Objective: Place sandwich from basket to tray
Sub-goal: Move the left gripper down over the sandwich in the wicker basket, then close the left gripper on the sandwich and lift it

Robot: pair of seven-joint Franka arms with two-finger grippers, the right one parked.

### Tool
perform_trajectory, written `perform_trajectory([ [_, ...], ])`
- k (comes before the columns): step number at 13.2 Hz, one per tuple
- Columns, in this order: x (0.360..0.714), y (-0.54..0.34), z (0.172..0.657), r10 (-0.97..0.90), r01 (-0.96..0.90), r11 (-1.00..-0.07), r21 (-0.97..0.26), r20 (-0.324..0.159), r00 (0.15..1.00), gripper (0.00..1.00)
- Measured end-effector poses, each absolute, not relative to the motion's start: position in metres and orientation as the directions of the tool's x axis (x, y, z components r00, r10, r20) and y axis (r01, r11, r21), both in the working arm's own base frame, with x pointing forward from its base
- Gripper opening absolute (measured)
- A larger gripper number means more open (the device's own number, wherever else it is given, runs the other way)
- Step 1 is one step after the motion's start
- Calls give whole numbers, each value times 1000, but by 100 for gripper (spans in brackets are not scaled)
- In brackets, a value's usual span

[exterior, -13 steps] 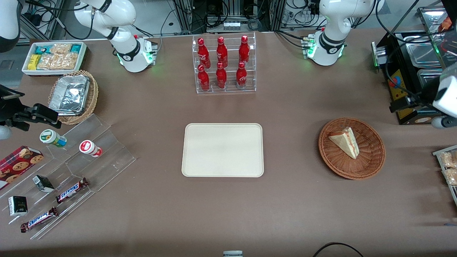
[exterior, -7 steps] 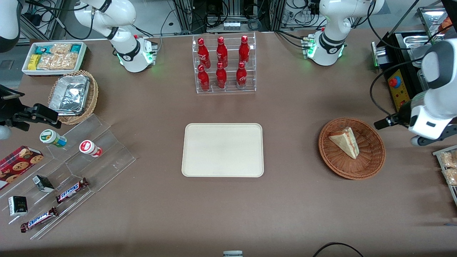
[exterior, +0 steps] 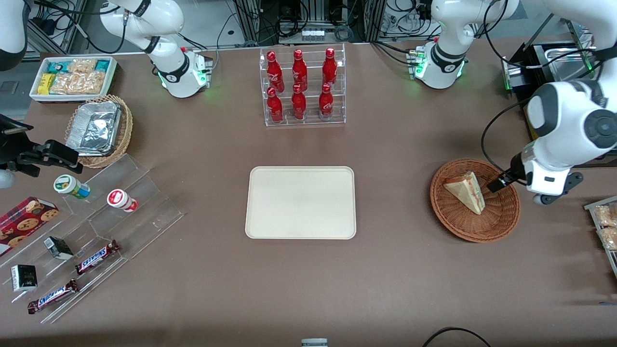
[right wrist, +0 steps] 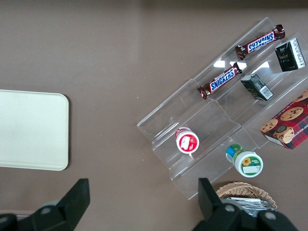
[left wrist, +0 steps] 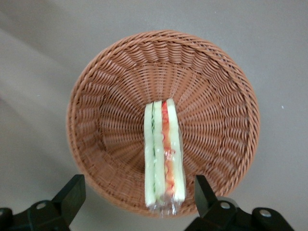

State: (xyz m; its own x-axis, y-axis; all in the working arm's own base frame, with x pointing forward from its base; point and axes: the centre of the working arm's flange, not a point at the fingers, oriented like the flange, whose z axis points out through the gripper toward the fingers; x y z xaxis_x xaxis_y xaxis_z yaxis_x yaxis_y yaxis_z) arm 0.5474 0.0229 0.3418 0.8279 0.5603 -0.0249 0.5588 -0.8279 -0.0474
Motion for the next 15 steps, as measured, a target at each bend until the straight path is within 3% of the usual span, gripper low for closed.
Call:
perform_trajectory([
  [10, 550, 8, 238, 608, 608, -794, -22, -13, 794, 100],
  [13, 545, 1, 219, 613, 612, -790, -38, -36, 789, 100],
  [15, 542, 1, 209, 632, 630, -775, -51, -49, 774, 95],
])
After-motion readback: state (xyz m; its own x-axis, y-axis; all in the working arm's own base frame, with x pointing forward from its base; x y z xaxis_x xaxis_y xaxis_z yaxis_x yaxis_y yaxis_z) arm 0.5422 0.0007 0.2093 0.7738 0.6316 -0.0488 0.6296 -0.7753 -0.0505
